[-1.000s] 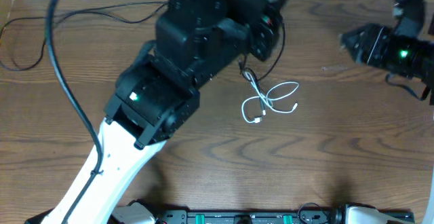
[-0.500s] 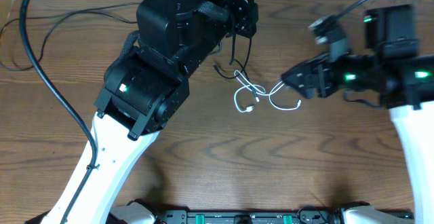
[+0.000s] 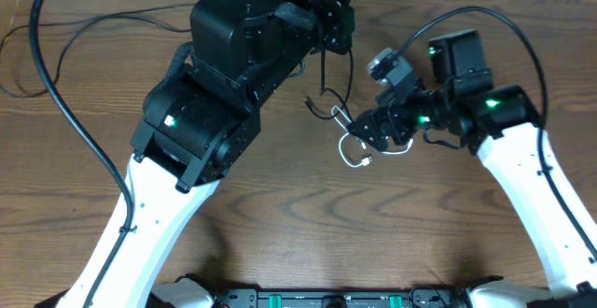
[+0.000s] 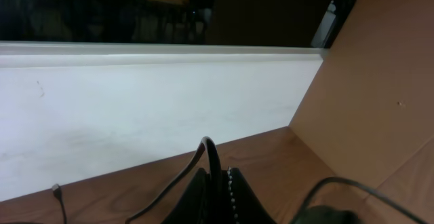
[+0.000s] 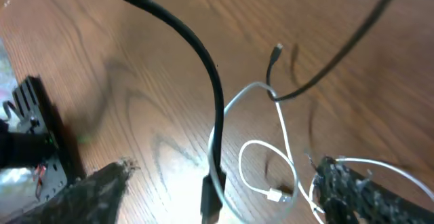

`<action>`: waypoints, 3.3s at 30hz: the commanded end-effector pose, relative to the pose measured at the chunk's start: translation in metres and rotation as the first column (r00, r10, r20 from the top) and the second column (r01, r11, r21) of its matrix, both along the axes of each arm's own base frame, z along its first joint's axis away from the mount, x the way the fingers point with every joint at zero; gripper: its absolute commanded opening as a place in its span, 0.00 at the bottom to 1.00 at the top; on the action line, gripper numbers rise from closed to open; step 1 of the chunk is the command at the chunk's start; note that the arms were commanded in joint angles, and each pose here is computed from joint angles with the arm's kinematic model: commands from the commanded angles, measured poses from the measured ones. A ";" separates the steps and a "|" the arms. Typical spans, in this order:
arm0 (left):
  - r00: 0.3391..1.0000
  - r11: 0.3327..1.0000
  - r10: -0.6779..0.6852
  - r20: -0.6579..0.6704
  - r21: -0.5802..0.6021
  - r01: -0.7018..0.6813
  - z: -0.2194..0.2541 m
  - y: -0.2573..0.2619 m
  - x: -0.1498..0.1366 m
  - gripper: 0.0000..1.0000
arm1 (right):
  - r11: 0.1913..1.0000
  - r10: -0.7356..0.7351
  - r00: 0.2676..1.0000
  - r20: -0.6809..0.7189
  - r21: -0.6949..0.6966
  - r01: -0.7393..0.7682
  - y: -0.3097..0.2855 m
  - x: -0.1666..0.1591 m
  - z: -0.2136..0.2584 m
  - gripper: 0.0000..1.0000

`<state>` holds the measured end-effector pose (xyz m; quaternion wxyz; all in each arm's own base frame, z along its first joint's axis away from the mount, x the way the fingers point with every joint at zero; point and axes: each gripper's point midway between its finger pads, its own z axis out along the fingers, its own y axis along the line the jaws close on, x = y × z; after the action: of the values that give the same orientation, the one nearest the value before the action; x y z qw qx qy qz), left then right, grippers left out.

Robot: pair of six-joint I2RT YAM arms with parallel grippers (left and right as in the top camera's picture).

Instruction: Untangle cables

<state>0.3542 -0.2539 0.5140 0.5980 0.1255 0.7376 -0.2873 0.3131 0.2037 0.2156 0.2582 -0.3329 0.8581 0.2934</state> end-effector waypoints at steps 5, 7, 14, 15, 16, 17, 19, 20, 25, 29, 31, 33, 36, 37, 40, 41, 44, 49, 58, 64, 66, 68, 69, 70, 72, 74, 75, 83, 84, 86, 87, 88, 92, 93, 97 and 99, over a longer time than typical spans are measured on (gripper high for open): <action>1.000 1.000 0.014 0.004 -0.014 -0.014 0.004 0.003 0.002 0.07 | 0.996 0.068 0.992 -0.105 -0.049 -0.073 0.013 -0.002 -0.050 0.54; 1.000 1.000 0.014 0.003 -0.013 -0.014 0.004 0.003 0.002 0.07 | 0.996 0.063 0.990 -0.123 -0.051 -0.069 0.013 -0.002 -0.054 0.47; 1.000 1.000 0.027 -0.003 -0.007 -0.027 0.001 0.007 0.004 0.07 | 0.998 0.042 0.993 -0.108 -0.037 -0.046 0.011 -0.007 -0.038 0.27; 0.999 0.999 0.033 -0.006 -0.005 -0.033 0.001 0.009 0.006 0.07 | 0.998 0.043 0.994 -0.100 -0.035 -0.046 0.010 -0.009 -0.033 0.23; 0.999 0.999 0.040 -0.009 -0.003 -0.040 0.000 0.011 0.007 0.07 | 0.998 0.042 0.995 -0.092 -0.033 -0.046 0.009 -0.012 -0.029 0.19; 0.999 0.999 0.045 -0.012 -0.001 -0.045 -0.001 0.013 0.008 0.08 | 0.998 0.040 0.996 -0.085 -0.036 -0.043 0.008 -0.013 -0.026 0.15; 0.998 0.998 0.059 -0.017 0.003 -0.059 -0.003 0.018 0.011 0.07 | 0.998 0.027 0.997 -0.071 -0.056 -0.030 0.003 -0.015 -0.022 0.12; 0.998 0.998 0.065 -0.019 0.004 -0.065 -0.003 0.021 0.013 0.08 | 0.997 0.016 0.998 -0.064 -0.073 -0.020 0.000 -0.016 -0.021 0.11; 0.996 0.997 0.081 -0.023 0.007 -0.080 -0.004 0.027 0.016 0.08 | 0.989 -0.071 0.995 -0.072 -0.135 0.060 -0.013 -0.013 -0.025 0.01; 0.997 0.997 0.080 -0.023 0.007 -0.080 -0.004 0.026 0.016 0.07 | 0.988 -0.079 0.994 -0.077 -0.137 0.068 -0.013 -0.013 -0.025 0.07; 0.996 0.997 0.082 -0.021 0.006 -0.082 -0.004 0.027 0.016 0.07 | 0.988 -0.080 0.994 -0.078 -0.139 0.069 -0.014 -0.013 -0.026 0.28; 0.995 0.996 0.094 -0.015 0.002 -0.094 -0.002 0.030 0.019 0.07 | 0.986 -0.089 0.993 -0.073 -0.150 0.077 -0.016 -0.011 -0.027 0.45; 0.982 0.982 0.190 -0.009 0.010 -0.190 -0.002 0.050 0.029 0.07 | 0.984 -0.100 0.992 -0.072 -0.152 0.088 -0.017 -0.010 -0.027 0.66; 0.974 0.974 0.227 -0.011 0.016 -0.227 -0.003 0.059 0.033 0.08 | 0.981 -0.127 0.989 -0.075 -0.159 0.114 -0.019 -0.008 -0.027 0.66; 0.958 0.958 0.287 -0.025 0.032 -0.286 -0.008 0.080 0.042 0.07 | 0.958 -0.226 0.972 -0.071 -0.199 0.208 -0.029 0.001 -0.031 0.67; 0.953 0.953 0.302 -0.035 0.027 -0.301 -0.010 0.086 0.044 0.07 | 0.950 -0.252 0.965 -0.068 -0.209 0.233 -0.032 0.003 -0.031 0.69; 0.946 0.947 0.308 -0.097 -0.065 -0.315 -0.008 0.097 0.049 0.08 | 0.914 -0.352 0.934 -0.053 -0.233 0.331 -0.042 0.013 -0.032 0.75; 1.000 0.985 -0.031 0.008 -0.167 0.031 0.031 0.053 0.018 0.07 | 0.894 -0.420 0.906 -0.046 -0.194 0.404 -0.041 0.024 -0.027 0.83; 0.948 0.884 -0.243 0.206 -0.355 0.304 0.112 0.041 -0.046 0.07 | 0.854 -0.514 0.852 -0.097 -0.149 0.498 -0.036 0.038 -0.035 0.88; 0.945 0.881 -0.242 0.219 -0.358 0.309 0.118 0.046 -0.056 0.07 | 0.867 -0.499 0.861 -0.100 -0.046 0.496 -0.020 0.055 -0.027 0.99; 0.946 0.878 -0.244 0.212 -0.366 0.308 0.118 0.046 -0.056 0.07 | 0.878 -0.476 0.875 -0.087 0.007 0.479 -0.012 0.061 -0.018 0.99; 0.950 0.864 -0.250 0.187 -0.400 0.307 0.118 0.045 -0.056 0.07 | 0.881 -0.467 0.882 -0.059 0.050 0.470 -0.007 0.068 -0.009 0.99; 0.950 0.859 -0.252 0.182 -0.411 0.307 0.118 0.046 -0.056 0.07 | 0.883 -0.464 0.885 -0.049 0.060 0.466 -0.004 0.070 -0.008 0.99; 0.951 0.853 -0.255 0.178 -0.422 0.307 0.119 0.046 -0.057 0.07 | 0.885 -0.458 0.888 -0.038 0.073 0.460 -0.001 0.072 -0.006 0.99; 0.951 0.846 -0.257 0.175 -0.435 0.308 0.121 0.046 -0.057 0.07 | 0.883 -0.459 0.888 -0.037 0.092 0.461 0.005 0.076 -0.005 0.99; 0.948 0.843 -0.258 0.184 -0.437 0.314 0.123 0.046 -0.059 0.08 | 0.876 -0.469 0.882 -0.050 0.103 0.472 0.008 0.080 -0.007 0.99; 0.947 0.841 -0.262 0.189 -0.436 0.319 0.124 0.046 -0.060 0.08 | 0.872 -0.474 0.879 -0.056 0.106 0.477 0.009 0.081 -0.008 0.99; 0.941 0.836 -0.291 0.175 -0.432 0.339 0.121 0.043 -0.064 0.07 | 0.873 -0.451 0.891 -0.053 0.180 0.453 0.027 0.097 -0.008 0.39; 0.942 0.838 -0.291 0.164 -0.432 0.334 0.119 0.043 -0.063 0.07 | 0.874 -0.441 0.897 -0.039 0.208 0.439 0.030 0.099 -0.002 0.20; 0.946 0.843 -0.292 0.138 -0.430 0.323 0.113 0.042 -0.062 0.07 | 0.874 -0.425 0.905 -0.018 0.252 0.416 0.033 0.101 0.011 0.01; 0.948 0.851 -0.290 0.130 -0.418 0.318 0.109 0.042 -0.060 0.08 | 0.873 -0.419 0.908 -0.005 0.274 0.404 0.033 0.102 0.019 0.01; 0.950 0.867 -0.286 0.124 -0.389 0.312 0.103 0.041 -0.059 0.07 | 0.869 -0.421 0.907 0.009 0.289 0.401 0.031 0.101 0.027 0.01; 0.987 0.936 -0.160 0.006 -0.316 0.153 0.066 0.053 -0.037 0.08 | 0.841 -0.462 0.883 0.083 0.357 0.406 0.010 0.096 0.073 0.01; 0.992 0.945 -0.121 -0.026 -0.309 0.107 0.059 0.058 -0.031 0.07 | 0.833 -0.473 0.875 0.102 0.375 0.407 0.005 0.094 0.085 0.01; 0.995 0.958 -0.027 -0.093 -0.287 -0.001 0.042 0.070 -0.021 0.07 | 0.787 -0.535 0.828 0.167 0.455 0.417 -0.020 0.076 0.137 0.02; 0.995 0.959 -0.012 -0.098 -0.284 -0.016 0.040 0.072 -0.019 0.08 | 0.723 -0.632 0.762 0.142 0.461 0.514 -0.041 0.069 0.147 0.02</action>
<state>0.3292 -0.1964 0.5499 0.5439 0.0433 0.7198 -0.4291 0.3980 0.1908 0.3250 0.4809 -0.0859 0.8081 0.3292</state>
